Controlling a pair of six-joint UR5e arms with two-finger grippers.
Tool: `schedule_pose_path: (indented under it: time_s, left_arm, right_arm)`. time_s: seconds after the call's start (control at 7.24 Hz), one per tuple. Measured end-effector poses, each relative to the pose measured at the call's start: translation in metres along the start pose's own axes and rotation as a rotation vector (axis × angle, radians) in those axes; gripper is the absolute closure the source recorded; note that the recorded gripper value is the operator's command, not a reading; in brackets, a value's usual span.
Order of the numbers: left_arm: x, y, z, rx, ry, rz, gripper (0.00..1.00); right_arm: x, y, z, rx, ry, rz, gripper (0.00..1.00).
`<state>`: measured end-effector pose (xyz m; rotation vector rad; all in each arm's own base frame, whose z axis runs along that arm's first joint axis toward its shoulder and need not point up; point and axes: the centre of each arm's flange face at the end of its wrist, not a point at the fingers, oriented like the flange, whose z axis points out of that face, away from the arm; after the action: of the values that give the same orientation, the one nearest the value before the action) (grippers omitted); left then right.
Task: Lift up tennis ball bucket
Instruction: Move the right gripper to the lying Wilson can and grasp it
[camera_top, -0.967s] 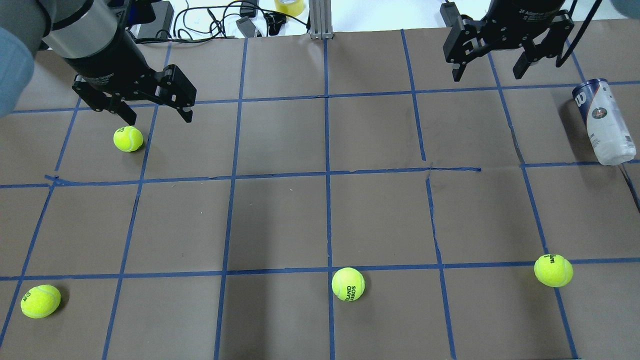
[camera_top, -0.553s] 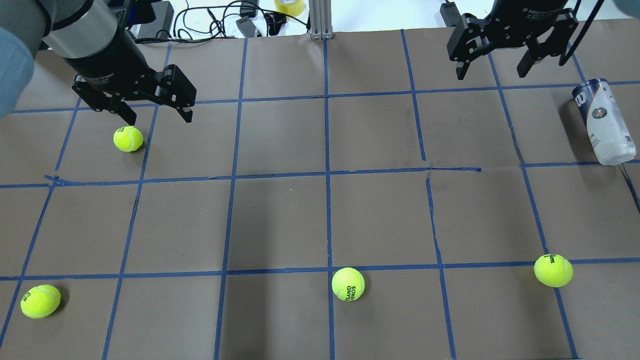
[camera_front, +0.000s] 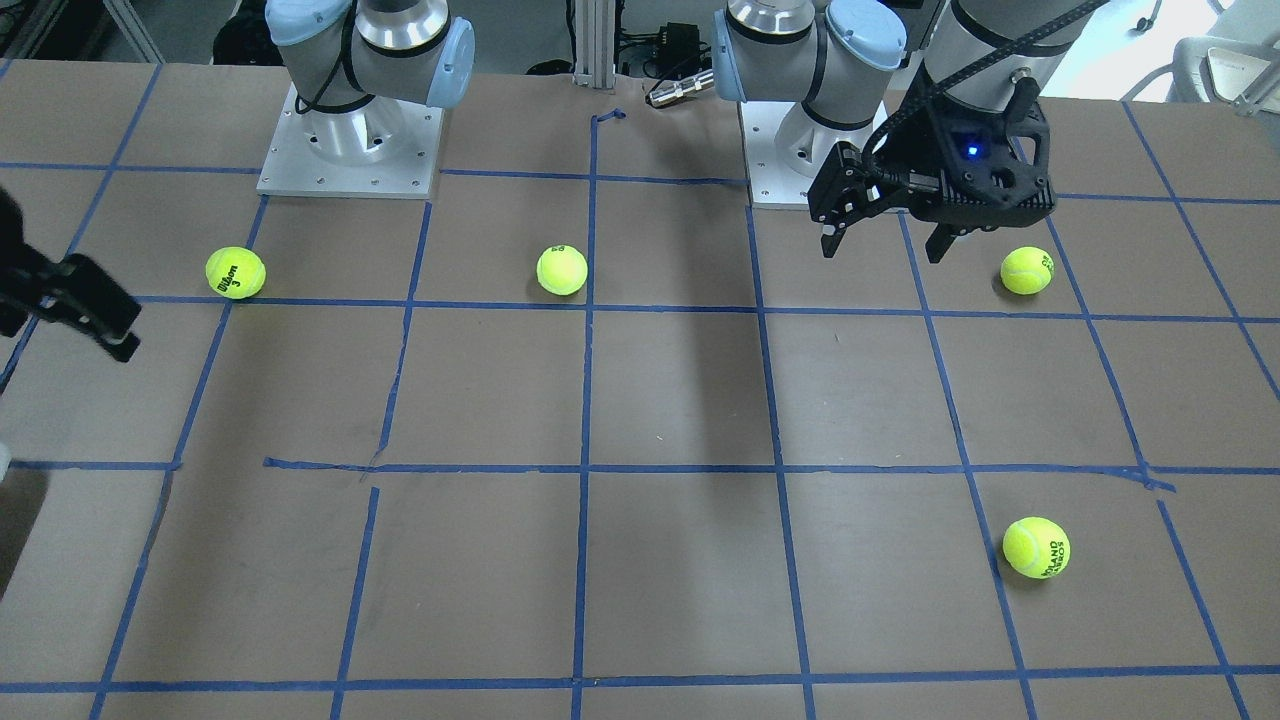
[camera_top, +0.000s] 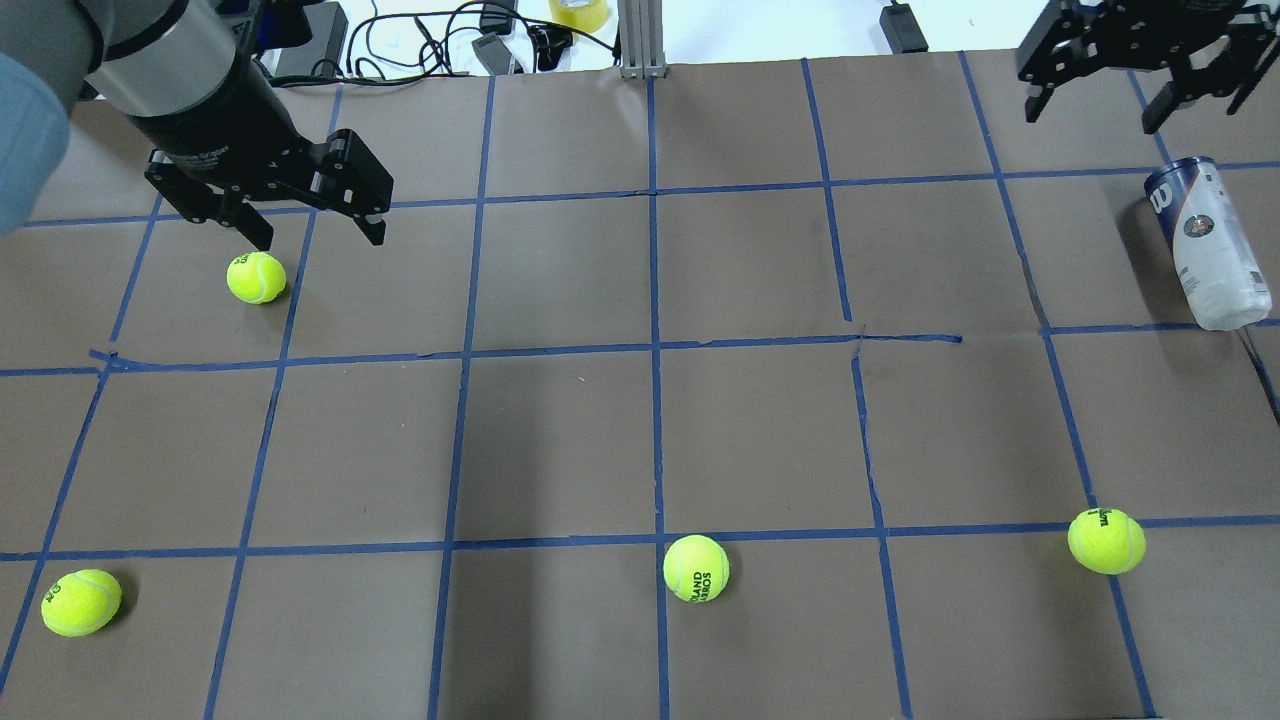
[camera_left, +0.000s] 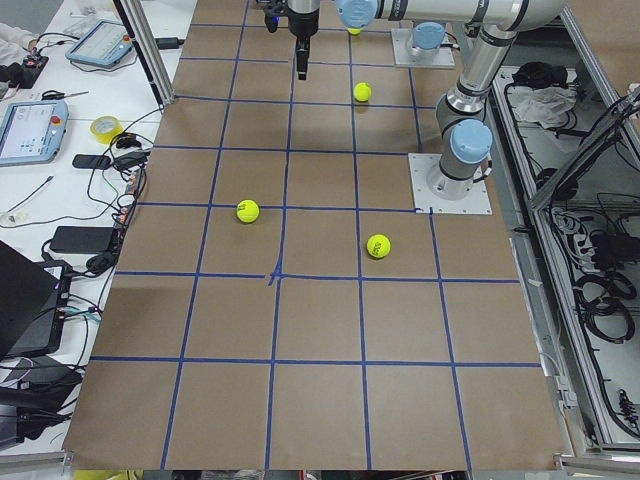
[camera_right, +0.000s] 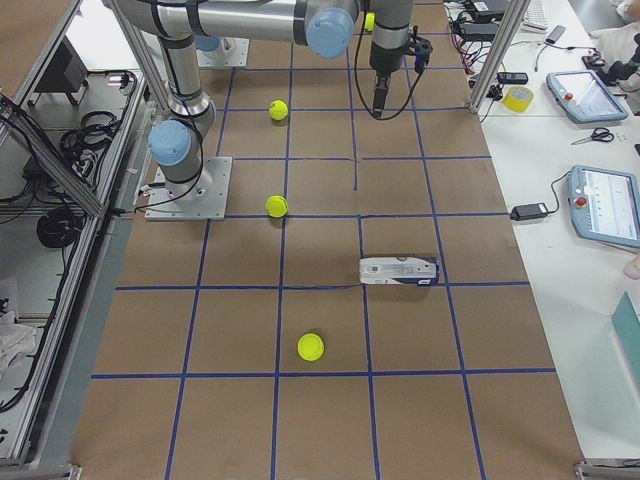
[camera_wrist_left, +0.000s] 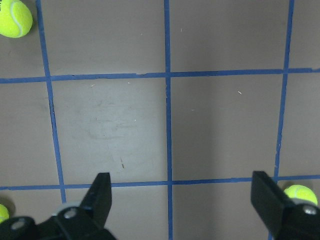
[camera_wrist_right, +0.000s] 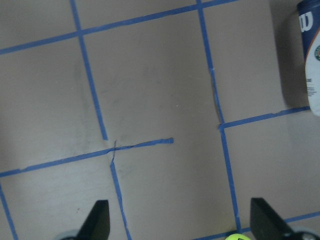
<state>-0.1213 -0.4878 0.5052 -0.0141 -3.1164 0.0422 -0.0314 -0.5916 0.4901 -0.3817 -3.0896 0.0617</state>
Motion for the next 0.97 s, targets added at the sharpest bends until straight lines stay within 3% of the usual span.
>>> schedule_pose_path:
  time_s: [0.14,0.41,0.97]
  left_arm:
    - [0.0,0.0,0.0,-0.002,0.0,0.0,0.0]
    - [0.0,0.0,0.001,-0.004,0.0,-0.002,0.0]
    - [0.0,0.001,0.001,-0.007,0.0,-0.001,0.0]
  right_arm:
    - [0.036,-0.031,0.028,0.025,0.031,0.014,0.0]
    - [0.104,-0.079,0.101,0.013,0.075,-0.034,0.0]
    - [0.219,-0.121,0.241,-0.014,0.074,-0.194,0.0]
